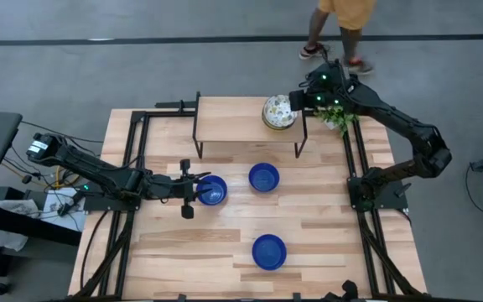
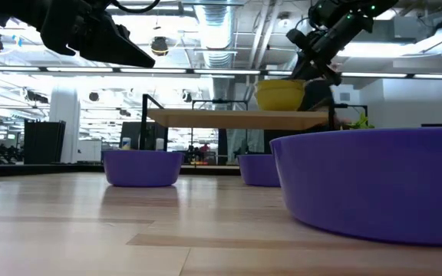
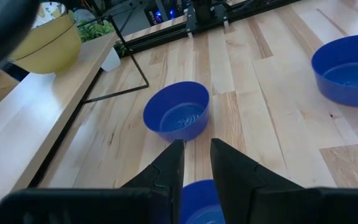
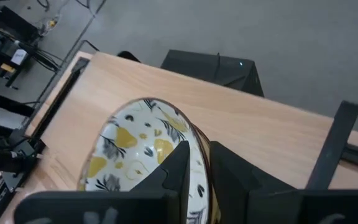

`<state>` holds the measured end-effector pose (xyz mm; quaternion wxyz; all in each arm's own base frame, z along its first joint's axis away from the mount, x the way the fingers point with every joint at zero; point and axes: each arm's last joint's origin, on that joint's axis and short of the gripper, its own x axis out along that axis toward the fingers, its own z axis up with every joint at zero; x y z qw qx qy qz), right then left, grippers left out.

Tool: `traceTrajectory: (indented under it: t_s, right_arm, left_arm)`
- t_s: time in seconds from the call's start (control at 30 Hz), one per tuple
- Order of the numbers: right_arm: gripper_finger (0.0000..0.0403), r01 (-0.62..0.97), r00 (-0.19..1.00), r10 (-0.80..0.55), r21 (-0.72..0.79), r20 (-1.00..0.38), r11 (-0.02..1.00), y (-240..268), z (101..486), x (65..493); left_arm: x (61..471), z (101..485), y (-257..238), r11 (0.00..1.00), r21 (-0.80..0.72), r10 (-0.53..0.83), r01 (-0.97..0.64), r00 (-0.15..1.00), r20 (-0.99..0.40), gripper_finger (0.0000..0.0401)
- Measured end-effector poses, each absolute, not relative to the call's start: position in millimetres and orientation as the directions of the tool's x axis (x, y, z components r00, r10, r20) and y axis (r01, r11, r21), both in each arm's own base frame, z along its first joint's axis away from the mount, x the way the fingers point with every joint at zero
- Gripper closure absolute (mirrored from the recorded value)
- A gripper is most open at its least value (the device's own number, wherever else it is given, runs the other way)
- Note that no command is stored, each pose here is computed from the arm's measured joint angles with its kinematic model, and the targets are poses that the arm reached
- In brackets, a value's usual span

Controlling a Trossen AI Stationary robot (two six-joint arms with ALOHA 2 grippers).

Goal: Pick & Place Mini bowls
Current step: Stack the white patterned bowl on top of the white patterned bowl on the shelf, then put the top left blue bowl on the shelf

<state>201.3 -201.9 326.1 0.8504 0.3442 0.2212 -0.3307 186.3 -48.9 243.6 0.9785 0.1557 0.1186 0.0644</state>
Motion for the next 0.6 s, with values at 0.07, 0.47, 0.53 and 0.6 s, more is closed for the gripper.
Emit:
traceTrajectory:
  t_s: [0.07, 0.47, 0.53, 0.6]
  right_arm:
    - [0.0351, 0.707, 0.691, -0.414, 0.432, -0.593, 0.56, -200.8, 327.6, 202.9]
    - [0.0351, 0.681, 0.712, -0.428, 0.398, -0.556, 0.615, -199.5, 332.2, 205.7]
    - [0.0351, 0.673, 0.715, -0.424, 0.384, -0.556, 0.632, -198.4, 332.3, 206.8]
    - [0.0351, 0.667, 0.717, -0.424, 0.367, -0.554, 0.648, -198.0, 332.8, 206.7]
  left_arm:
    - [186.3, 243.6, -48.8, 0.943, 0.32, 0.163, -0.089, 0.964, -0.212, 0.0322]
    - [186.3, 243.6, -48.8, 0.943, 0.32, 0.163, -0.089, 0.964, -0.212, 0.0322]
    - [186.3, 243.6, -48.9, 0.943, 0.32, 0.163, -0.089, 0.964, -0.212, 0.0322]
    - [186.3, 243.6, -48.9, 0.943, 0.32, 0.163, -0.089, 0.964, -0.212, 0.0322]
